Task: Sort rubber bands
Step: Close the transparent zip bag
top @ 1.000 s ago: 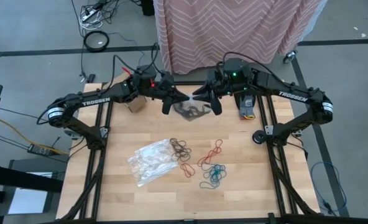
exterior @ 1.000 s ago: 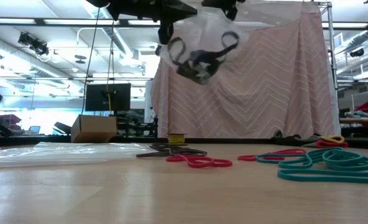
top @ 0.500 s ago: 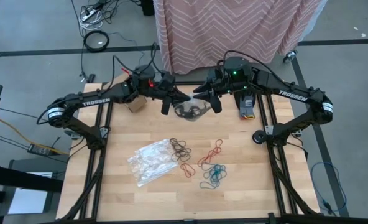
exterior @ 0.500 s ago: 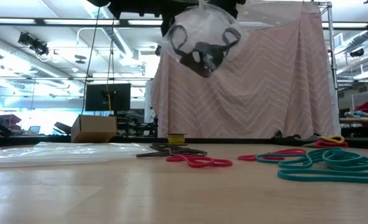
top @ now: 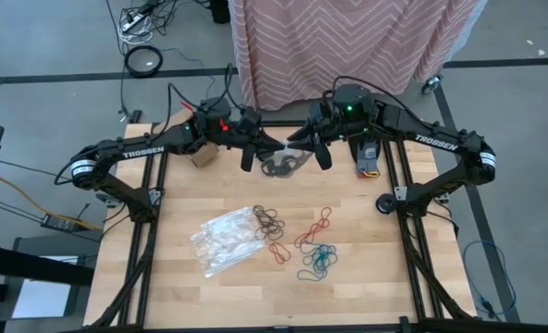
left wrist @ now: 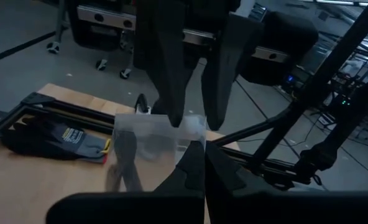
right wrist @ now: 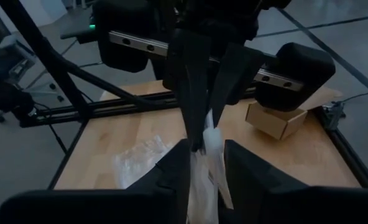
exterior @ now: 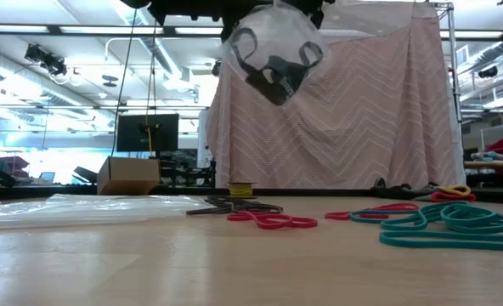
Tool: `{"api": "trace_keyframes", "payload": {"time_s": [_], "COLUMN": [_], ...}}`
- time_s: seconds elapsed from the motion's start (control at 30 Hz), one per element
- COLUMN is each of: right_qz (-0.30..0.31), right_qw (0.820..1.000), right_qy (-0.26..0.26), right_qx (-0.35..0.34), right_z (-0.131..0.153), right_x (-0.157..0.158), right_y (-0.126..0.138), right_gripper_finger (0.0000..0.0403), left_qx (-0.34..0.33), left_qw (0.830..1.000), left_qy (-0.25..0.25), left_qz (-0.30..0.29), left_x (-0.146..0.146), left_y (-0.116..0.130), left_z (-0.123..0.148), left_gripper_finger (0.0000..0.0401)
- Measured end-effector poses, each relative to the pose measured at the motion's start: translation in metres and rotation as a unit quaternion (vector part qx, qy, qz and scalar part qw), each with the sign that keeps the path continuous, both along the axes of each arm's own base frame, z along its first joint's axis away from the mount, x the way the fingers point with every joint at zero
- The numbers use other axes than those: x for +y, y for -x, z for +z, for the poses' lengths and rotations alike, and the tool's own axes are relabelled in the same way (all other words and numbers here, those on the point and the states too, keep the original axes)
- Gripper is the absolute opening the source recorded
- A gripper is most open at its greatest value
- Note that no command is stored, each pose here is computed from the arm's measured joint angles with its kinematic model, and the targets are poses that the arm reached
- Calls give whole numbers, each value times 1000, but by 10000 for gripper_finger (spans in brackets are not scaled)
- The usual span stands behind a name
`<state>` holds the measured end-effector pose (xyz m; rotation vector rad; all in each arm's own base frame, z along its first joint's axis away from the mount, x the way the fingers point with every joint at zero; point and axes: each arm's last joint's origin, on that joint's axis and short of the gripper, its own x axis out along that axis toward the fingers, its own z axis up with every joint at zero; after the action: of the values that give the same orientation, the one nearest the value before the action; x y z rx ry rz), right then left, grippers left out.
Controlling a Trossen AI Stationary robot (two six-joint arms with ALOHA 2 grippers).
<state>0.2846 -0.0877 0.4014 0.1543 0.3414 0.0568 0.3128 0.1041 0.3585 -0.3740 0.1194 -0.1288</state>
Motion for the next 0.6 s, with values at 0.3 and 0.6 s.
{"api": "trace_keyframes", "payload": {"time_s": [0.3, 0.6], "right_qz": [8, 11], "right_qw": [1000, 1000], "right_qy": [-2, -2], "right_qx": [-2, -4], "right_z": [0, 1], "right_x": [0, 1], "right_y": [0, 0], "right_gripper_finger": [73, 71], "left_qx": [-11, -16], "left_qw": [1000, 1000], "left_qy": [3, 4], "left_qz": [-3, -6], "left_x": [-2, -4], "left_y": [-1, -2], "left_z": [2, 3], "left_gripper_finger": [0, 0]}}
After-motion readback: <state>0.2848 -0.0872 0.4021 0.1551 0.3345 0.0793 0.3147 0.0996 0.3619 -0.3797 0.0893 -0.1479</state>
